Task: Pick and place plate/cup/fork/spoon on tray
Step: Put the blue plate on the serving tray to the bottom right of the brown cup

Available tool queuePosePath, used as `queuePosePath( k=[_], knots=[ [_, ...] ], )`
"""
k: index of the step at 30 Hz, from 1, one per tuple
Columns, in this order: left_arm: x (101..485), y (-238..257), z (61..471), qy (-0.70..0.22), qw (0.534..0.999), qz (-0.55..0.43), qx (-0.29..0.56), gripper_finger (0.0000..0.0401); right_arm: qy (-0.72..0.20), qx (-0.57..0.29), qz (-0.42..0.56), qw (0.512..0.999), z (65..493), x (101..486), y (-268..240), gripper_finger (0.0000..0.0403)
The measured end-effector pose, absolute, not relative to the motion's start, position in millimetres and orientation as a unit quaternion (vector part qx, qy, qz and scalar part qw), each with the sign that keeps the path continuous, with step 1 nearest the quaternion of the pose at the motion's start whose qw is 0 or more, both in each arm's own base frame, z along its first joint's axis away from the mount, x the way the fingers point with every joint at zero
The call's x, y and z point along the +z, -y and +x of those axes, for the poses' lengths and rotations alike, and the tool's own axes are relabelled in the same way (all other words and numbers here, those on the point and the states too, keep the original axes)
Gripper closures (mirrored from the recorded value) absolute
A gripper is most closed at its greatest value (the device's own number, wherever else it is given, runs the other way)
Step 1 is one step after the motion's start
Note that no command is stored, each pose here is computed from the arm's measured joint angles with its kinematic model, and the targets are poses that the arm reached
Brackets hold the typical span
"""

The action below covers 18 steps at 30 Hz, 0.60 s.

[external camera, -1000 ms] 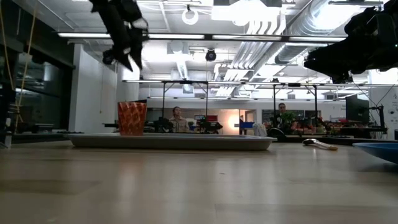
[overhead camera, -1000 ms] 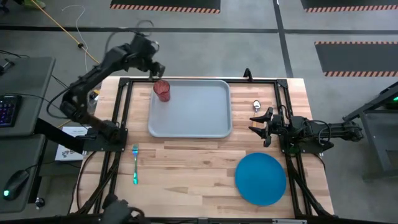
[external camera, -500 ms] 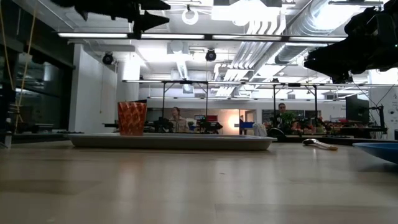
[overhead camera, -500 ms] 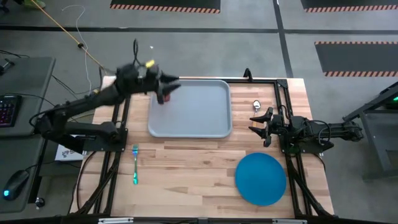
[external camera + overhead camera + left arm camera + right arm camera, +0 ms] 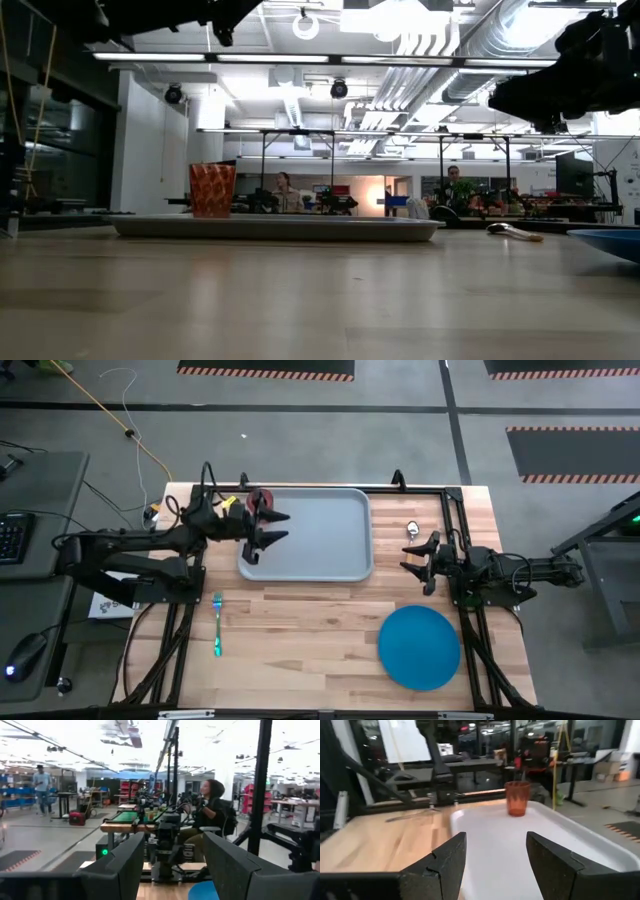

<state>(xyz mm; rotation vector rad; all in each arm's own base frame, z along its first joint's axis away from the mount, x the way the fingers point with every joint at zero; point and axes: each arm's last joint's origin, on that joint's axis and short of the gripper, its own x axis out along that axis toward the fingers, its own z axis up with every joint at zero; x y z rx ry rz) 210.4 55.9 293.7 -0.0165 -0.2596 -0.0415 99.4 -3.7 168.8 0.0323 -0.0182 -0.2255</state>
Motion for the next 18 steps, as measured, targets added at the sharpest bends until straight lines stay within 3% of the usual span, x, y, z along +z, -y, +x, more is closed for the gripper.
queuePosePath(
  k=[3,8,12,14,18],
  knots=[
    [293.6,-52.4,211.3,0.129,0.991,0.0,-0.027,0.0213,0.057,-0.114,0.054,0.99,98.9,177.3,3.9,0.0203],
    [293.6,-48.7,212.2,0.129,0.991,-0.002,-0.035,0.0213,0.221,-0.104,0.184,0.952,91.0,205.8,5.5,0.0203],
    [293.6,-47.6,212.5,0.129,0.991,-0.002,-0.037,0.0213,0.34,-0.179,0.217,0.897,77.4,224.3,11.3,0.0203],
    [293.6,-47.5,212.5,0.129,0.991,-0.009,-0.038,0.0213,0.349,-0.197,0.205,0.893,75.4,226.3,12.1,0.0203],
    [293.5,-47.6,212.5,0.128,0.991,-0.019,-0.039,0.0213,0.273,-0.202,0.205,0.918,87.3,224.8,11.4,0.0203]
  ],
)
